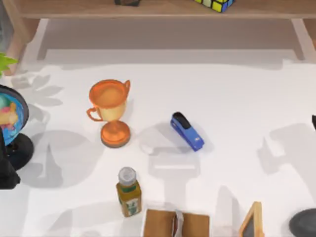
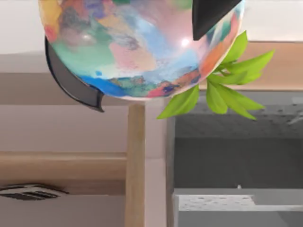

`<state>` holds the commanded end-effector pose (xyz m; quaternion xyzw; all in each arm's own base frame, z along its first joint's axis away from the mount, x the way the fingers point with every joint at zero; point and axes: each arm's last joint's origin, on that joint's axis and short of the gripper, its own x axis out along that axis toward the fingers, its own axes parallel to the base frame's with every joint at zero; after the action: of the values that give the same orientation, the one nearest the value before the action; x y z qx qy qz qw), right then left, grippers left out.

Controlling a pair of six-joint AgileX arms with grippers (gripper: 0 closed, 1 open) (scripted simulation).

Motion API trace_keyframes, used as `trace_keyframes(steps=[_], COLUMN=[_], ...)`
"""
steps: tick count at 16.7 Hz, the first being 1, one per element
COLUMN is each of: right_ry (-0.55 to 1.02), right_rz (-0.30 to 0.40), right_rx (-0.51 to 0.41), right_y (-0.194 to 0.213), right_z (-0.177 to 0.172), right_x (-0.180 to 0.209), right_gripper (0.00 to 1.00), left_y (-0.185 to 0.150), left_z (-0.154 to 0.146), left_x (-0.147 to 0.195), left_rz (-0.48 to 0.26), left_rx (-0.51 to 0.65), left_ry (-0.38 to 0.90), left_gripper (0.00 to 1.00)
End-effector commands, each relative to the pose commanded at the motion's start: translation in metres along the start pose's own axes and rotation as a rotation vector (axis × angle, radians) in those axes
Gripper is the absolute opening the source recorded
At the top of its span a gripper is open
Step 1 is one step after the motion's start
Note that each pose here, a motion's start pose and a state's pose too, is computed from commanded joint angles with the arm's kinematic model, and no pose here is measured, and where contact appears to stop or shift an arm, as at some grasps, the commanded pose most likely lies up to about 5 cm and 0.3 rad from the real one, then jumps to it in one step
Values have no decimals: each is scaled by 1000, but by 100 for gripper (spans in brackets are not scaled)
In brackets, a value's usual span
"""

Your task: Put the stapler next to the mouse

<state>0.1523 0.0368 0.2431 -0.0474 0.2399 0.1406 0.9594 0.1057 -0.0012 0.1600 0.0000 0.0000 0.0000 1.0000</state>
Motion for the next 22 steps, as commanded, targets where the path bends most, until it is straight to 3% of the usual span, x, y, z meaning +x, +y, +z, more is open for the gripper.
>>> trace_keyframes(steps=[6,11,17,22], right_ry=[589,962,1094,1066], right_rz=[150,190,187,194], right_rx=[-134,-247,-287,-276], right_y=[40,93,144,163], right_z=[60,69,67,72], right_x=[94,189,271,293], right_gripper=[100,100,100,100], left_y=[0,0,0,0], left_z=[0,0,0,0], left_x=[0,0,0,0], left_rz=[0,0,0,0], left_rx=[0,0,0,0], left_ry=[0,0,0,0], left_gripper=[100,100,100,100])
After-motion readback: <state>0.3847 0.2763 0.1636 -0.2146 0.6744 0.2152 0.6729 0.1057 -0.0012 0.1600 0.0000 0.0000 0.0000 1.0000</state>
